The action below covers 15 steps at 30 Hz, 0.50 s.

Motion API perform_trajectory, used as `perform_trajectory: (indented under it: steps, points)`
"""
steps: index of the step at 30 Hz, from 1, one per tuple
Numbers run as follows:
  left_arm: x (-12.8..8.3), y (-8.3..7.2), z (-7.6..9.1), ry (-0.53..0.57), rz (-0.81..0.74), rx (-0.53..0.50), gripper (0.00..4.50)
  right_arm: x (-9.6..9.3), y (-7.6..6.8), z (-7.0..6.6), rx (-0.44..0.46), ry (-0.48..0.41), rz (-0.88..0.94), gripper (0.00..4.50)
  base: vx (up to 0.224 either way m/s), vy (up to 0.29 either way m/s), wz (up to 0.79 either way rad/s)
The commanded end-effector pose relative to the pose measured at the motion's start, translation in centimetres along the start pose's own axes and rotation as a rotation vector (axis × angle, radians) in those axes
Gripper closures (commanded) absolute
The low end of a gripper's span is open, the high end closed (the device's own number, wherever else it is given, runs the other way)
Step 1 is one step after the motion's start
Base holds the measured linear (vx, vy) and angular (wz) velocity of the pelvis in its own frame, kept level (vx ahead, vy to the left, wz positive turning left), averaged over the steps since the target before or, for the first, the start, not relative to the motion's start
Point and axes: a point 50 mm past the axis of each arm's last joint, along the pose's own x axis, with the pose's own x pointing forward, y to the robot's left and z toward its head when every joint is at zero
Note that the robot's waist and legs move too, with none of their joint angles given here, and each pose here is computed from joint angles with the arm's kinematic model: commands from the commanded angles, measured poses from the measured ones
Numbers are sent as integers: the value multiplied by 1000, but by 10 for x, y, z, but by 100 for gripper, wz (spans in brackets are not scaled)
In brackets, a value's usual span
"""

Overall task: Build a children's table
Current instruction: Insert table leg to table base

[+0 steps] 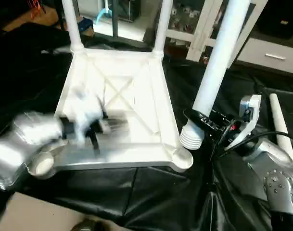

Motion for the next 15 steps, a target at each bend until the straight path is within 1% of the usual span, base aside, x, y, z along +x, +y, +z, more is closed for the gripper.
perform_trajectory:
  steps: [1, 3, 4, 5, 6, 7, 8, 9, 10, 11, 12, 13, 15]
  points:
    - [10, -9, 1, -4, -27, 45, 328, -4, -4, 4, -39, 4, -18, 266, 0, 0, 0]
    - [17, -6, -2, -1, 27, 61, 328, -4, -2, 1, -47, 26, -9, 266, 0, 0, 0]
    - [21, 6, 1, -58, 153, 17, 328, -4, 0, -3, -103, 66, 8, 266, 0, 0, 0]
    - [21, 33, 10, -135, 362, -50, 328, -2, 5, -7, -143, 98, 34, 266, 0, 0, 0]
    - [21, 33, 10, -135, 362, -50, 328, -2, 5, -7, -143, 98, 34, 266, 0, 0, 0]
    - [17, 62, 19, -188, 567, -117, 328, 0, 9, -11, -148, 109, 60, 266, 0, 0, 0]
    - [14, 72, 23, -190, 630, -125, 328, 1, 10, -12, -138, 107, 69, 266, 0, 0, 0]
    - [14, 75, 26, -191, 645, -118, 328, 2, 11, -13, -138, 109, 71, 266, 0, 0, 0]
    - [13, 90, 41, -202, 699, -92, 328, 5, 14, -16, -137, 115, 88, 266, 0, 0, 0]
    - [15, 95, 51, -210, 702, -70, 328, 7, 16, -18, -137, 121, 99, 266, 0, 0, 0]
    - [17, 97, 57, -216, 701, -56, 328, 8, 17, -20, -139, 124, 107, 266, 0, 0, 0]
    - [22, 97, 67, -240, 675, -42, 328, 11, 18, -22, -148, 136, 111, 266, 0, 0, 0]
    - [34, 91, 87, -317, 607, -43, 328, 14, 20, -27, -180, 166, 114, 266, 0, 0, 0]
